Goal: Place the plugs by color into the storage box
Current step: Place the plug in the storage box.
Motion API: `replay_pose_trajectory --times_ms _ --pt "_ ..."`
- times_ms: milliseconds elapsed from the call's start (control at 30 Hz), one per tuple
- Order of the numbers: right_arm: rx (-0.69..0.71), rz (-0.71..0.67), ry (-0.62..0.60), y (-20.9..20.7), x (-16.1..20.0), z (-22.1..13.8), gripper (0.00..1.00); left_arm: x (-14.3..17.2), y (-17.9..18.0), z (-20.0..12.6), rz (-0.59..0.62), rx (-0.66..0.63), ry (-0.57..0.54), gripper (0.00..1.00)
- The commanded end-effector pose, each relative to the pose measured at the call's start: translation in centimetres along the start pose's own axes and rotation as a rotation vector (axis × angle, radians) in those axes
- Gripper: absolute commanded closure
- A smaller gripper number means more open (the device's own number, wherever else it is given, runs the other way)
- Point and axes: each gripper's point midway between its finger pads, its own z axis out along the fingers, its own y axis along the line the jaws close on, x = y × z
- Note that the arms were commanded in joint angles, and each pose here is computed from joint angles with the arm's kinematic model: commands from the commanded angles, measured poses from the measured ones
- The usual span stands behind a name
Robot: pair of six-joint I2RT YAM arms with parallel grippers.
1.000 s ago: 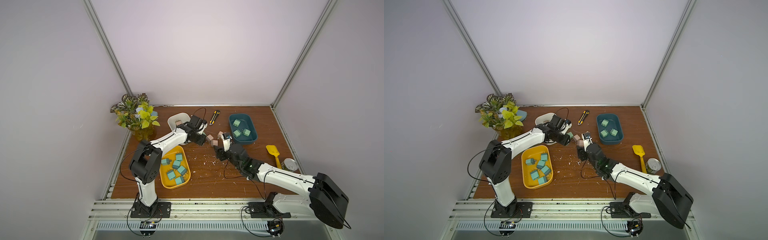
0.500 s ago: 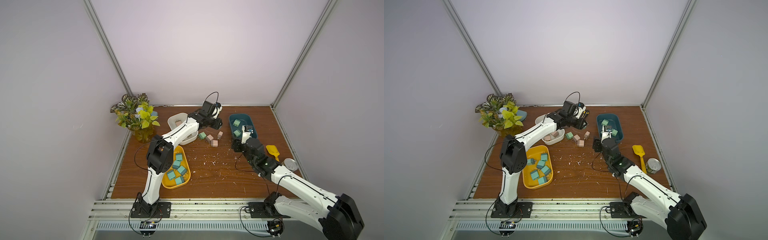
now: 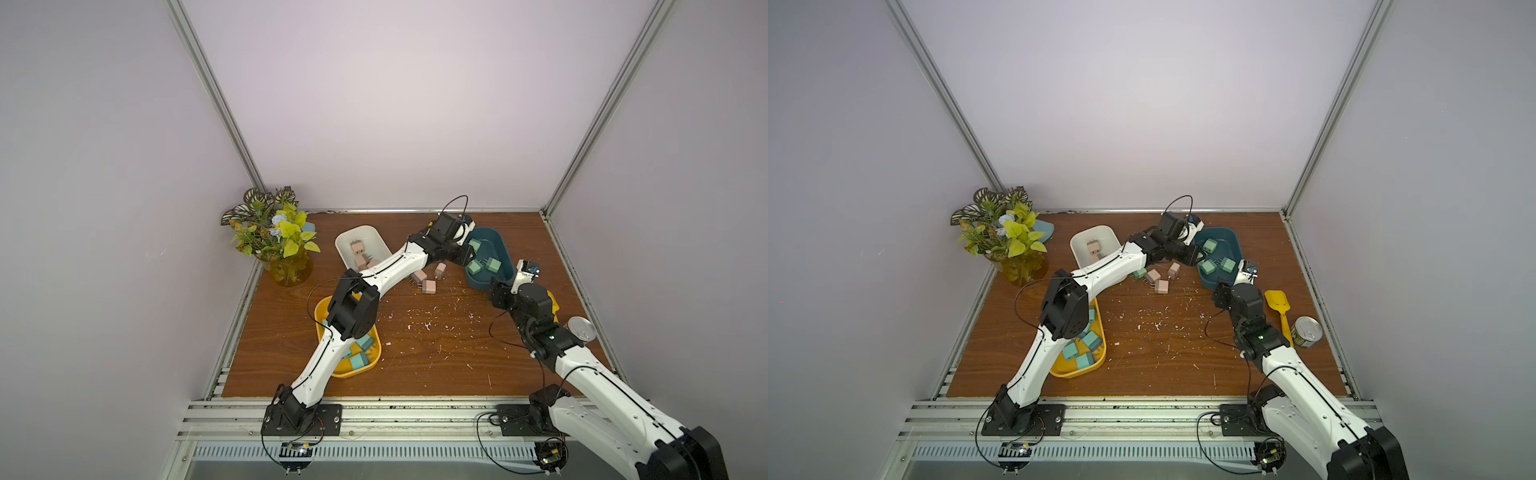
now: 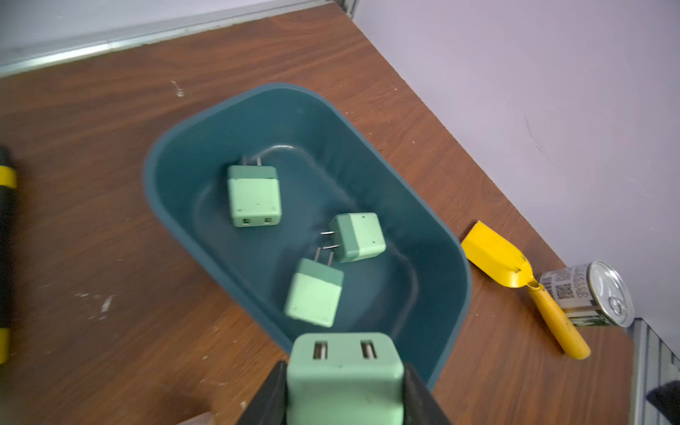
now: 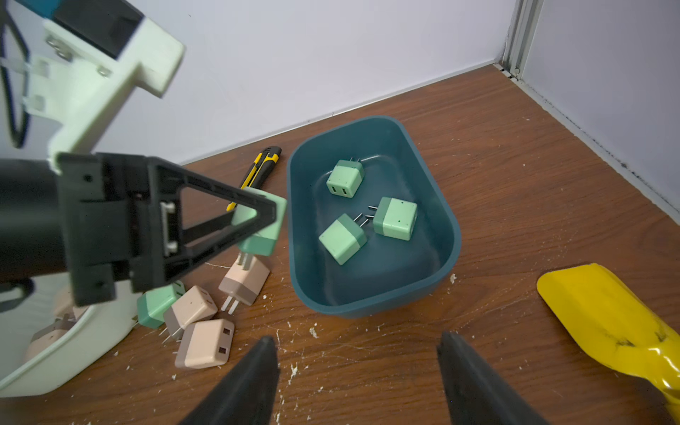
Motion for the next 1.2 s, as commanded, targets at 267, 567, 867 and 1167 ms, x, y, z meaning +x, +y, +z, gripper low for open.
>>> replay_pose_trajectory --times_ms 267,567,867,1167 --pt "-0.028 0.084 -0.036 -1.1 0.6 -1.4 0.26 0.2 -5.8 3.7 0.055 0.130 -0.065 0.48" --pt "-0.023 0.098 -0.067 -1.6 0.3 -2.1 0.25 0.8 -4.9 3.9 0.061 0.087 -0.048 0.01" --pt "-0.044 0.094 -0.043 -1.1 0.8 -1.8 0.25 -0.7 -5.6 1.2 0.094 0.067 -0.088 0.01" --pt "-0.152 0.040 -0.025 1.4 -1.2 -2.8 0.26 -4.1 -3.2 -9.1 0.271 -0.188 -0.211 0.01"
